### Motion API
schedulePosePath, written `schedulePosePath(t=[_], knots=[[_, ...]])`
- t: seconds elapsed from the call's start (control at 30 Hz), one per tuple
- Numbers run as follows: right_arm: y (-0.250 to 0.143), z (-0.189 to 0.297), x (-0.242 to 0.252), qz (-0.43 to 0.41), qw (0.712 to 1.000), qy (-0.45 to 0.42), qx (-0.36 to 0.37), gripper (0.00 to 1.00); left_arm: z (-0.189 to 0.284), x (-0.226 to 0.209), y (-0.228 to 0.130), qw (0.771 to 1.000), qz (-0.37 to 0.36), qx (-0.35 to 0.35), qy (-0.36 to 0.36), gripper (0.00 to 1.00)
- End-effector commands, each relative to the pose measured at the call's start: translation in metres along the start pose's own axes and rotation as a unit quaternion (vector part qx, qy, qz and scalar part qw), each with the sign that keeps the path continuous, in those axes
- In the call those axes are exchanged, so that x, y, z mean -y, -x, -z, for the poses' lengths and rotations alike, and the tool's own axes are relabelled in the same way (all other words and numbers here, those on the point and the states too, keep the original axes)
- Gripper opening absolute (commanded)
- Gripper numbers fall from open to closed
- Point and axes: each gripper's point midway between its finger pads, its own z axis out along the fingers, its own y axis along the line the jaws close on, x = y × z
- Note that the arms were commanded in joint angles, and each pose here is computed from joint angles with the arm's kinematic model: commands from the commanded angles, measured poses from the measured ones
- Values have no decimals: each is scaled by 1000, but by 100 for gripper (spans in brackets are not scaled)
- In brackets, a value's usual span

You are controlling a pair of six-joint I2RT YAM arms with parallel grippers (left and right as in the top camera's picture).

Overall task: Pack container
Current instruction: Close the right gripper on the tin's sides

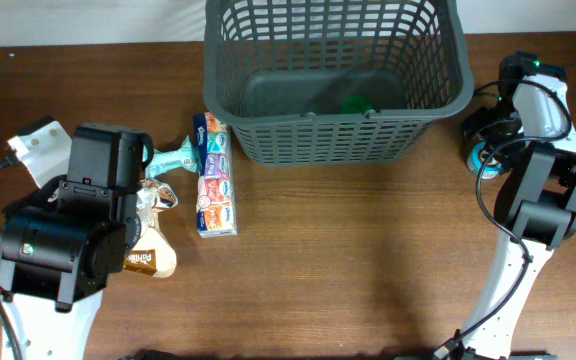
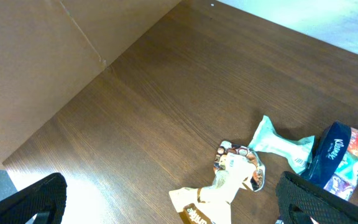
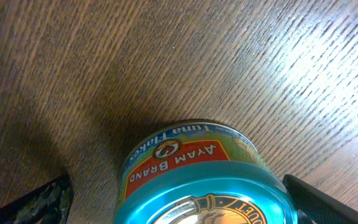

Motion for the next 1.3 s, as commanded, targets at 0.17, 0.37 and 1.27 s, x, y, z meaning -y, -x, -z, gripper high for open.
schedulePosePath(t=[0.17,0.37,1.27], knots=[[-9,-21,3,5,1000,-15,-12,99,1,-4,5,1000,11,8,9,100],[-14,-28,-3,27,999,4,-24,99,1,-4,5,1000,11,8,9,100],[-13,-28,-9,25,999,18,-23,99,1,-4,5,1000,11,8,9,100]])
